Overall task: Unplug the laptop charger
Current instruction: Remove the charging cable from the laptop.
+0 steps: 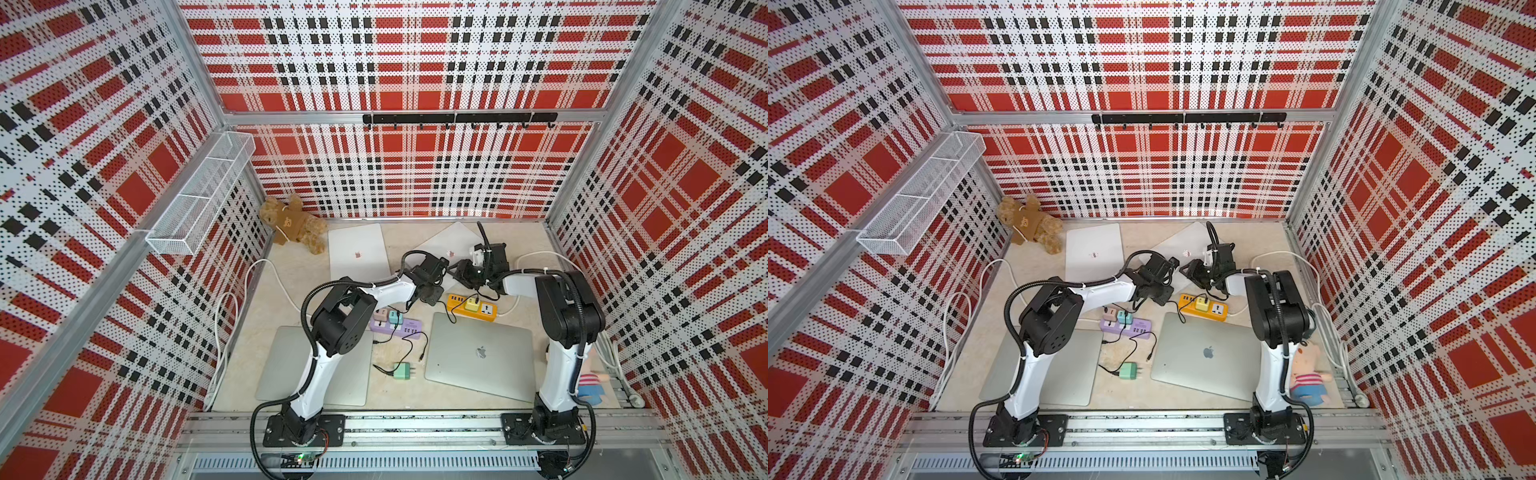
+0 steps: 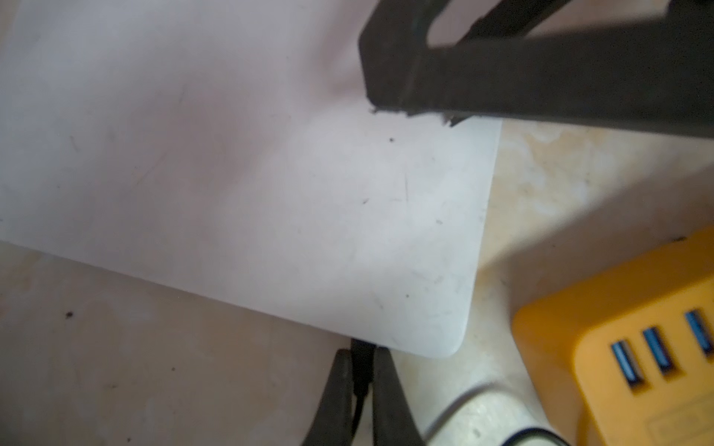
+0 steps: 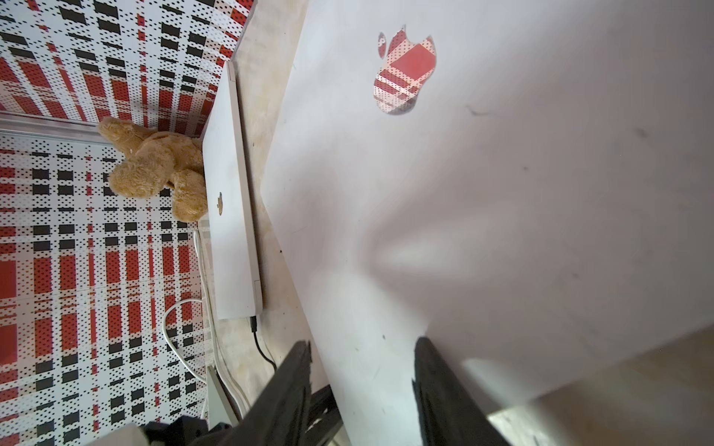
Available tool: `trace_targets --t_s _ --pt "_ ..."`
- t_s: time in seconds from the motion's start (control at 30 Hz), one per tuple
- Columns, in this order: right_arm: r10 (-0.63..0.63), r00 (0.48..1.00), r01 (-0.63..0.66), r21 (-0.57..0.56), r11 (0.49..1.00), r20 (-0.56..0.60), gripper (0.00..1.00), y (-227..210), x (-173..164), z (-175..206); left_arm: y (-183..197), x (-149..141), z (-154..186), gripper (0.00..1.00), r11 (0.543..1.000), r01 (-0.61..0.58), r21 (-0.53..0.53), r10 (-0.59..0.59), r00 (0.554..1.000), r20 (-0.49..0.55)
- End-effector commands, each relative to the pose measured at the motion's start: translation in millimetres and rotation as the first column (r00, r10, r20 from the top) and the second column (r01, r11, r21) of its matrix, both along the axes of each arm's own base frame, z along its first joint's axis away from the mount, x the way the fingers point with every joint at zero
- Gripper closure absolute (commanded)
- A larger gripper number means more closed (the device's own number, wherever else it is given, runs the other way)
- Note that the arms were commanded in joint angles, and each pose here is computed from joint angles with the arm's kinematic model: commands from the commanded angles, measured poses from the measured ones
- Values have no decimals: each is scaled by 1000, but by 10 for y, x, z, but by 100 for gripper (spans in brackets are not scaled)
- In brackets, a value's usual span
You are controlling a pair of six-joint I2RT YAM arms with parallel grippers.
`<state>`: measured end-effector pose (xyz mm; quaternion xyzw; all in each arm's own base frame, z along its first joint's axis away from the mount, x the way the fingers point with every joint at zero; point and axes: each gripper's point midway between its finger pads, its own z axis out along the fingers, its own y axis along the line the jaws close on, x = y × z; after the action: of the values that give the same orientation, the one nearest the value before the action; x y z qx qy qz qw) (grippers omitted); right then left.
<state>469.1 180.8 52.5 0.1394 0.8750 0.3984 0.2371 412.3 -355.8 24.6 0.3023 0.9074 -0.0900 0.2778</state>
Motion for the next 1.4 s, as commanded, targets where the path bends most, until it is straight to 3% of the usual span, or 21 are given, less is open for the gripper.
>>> trace_targets --t_s 0.0,0.2,0.4,0.7,0.8,1.17,1.37 --pt "-29 995 23 -64 998 -94 53 -97 -146 -297 133 -121 -65 91 998 -54 -37 49 991 -127" --pt "-27 995 20 -70 997 -96 54 -102 -152 -297 93 -161 21 91 997 35 69 -33 999 -20" --pt "-25 995 18 -73 997 -101 54 -102 -153 -301 94 -246 24 90 989 106 103 -104 994 -24" --pt "-27 994 19 -75 997 -101 54 -105 -152 -302 203 -163 -28 91 998 -53 -17 50 989 -139" --pt "-26 995 19 -76 997 -101 54 -106 -153 -304 197 -173 0 91 998 -57 -29 52 988 -144" --pt "-18 995 10 -83 997 -98 55 -104 -145 -296 20 -335 108 92 973 216 80 -214 976 -36" --pt "-17 995 9 -82 997 -98 55 -103 -146 -295 51 -331 49 92 974 206 90 -203 978 -43"
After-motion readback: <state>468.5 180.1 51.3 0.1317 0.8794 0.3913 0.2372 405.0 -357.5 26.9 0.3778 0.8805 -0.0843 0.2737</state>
